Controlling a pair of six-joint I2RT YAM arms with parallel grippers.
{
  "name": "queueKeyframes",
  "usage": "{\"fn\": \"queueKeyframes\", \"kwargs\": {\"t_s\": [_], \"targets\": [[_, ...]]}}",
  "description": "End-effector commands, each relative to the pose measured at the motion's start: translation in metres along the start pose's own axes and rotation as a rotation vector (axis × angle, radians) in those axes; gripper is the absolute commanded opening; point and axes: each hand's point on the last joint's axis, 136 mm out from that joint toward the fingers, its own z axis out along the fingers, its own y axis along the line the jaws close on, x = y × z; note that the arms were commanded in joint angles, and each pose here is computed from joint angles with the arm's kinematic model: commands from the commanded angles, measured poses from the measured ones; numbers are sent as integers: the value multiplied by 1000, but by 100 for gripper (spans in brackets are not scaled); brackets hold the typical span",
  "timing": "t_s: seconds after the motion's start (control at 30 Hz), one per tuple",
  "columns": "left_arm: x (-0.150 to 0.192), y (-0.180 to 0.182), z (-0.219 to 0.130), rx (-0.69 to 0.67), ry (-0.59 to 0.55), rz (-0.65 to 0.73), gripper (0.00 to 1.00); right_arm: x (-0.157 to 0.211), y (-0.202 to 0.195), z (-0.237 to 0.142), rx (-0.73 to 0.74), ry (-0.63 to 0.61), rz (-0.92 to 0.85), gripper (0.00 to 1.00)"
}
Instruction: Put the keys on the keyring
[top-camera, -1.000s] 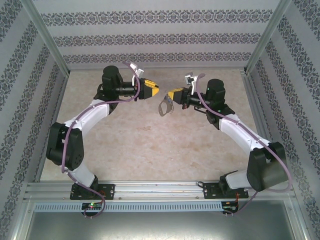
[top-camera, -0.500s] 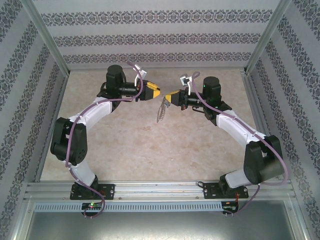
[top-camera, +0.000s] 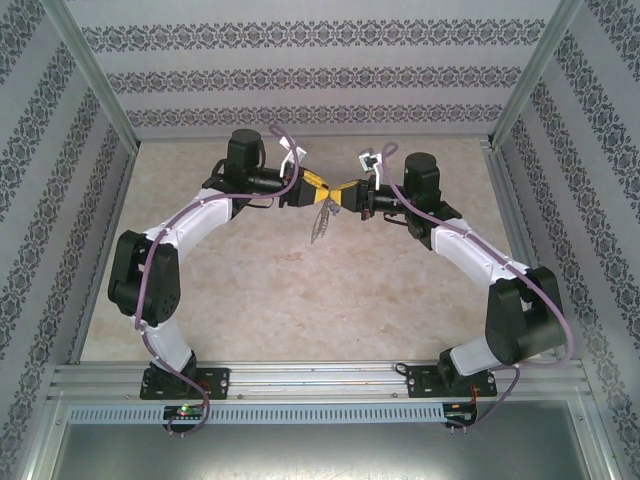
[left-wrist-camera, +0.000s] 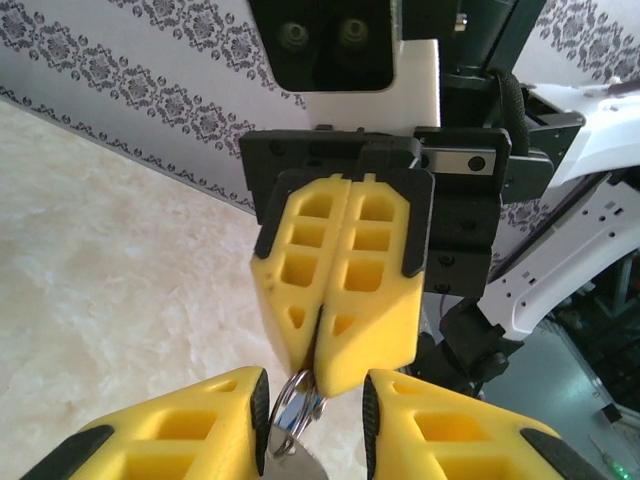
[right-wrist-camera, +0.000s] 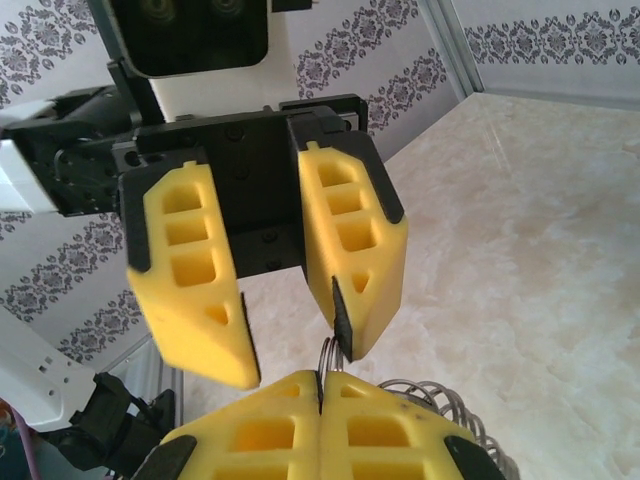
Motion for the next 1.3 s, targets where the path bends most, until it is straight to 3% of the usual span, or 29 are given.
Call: {"fn": "queueKeyframes", "kwargs": {"t_s": [0.0, 0.27, 0.5, 0.6, 0.63, 0.7, 0.8, 1.07, 1.27], "targets": [[9, -7, 6, 13, 51, 27, 31, -16, 13, 3, -47, -22, -77, 0], [8, -12, 8, 37, 48, 32, 21, -14, 9, 2, -34, -24, -73, 0], [6, -16, 8, 62, 31, 40, 0, -13, 7, 2, -29, -25, -68, 0], [2, -17, 7, 55, 13, 50, 0, -15, 7, 1, -25, -32, -62, 0], [2, -16, 8, 44, 5, 48, 0, -17, 6, -1, -14, -42, -56, 5], [-3, -15, 6, 23, -20, 55, 0, -22, 5, -9, 7, -71, -49, 27], [-12, -19, 3, -6, -77, 73, 0, -25, 3, -27, 54, -124, -42, 42], [-33, -36, -8, -40, -203, 109, 0, -7, 5, -50, 175, -212, -25, 50], [-41, -44, -10, -34, -265, 89, 0, 3, 21, -42, 204, -230, -64, 59]]}}
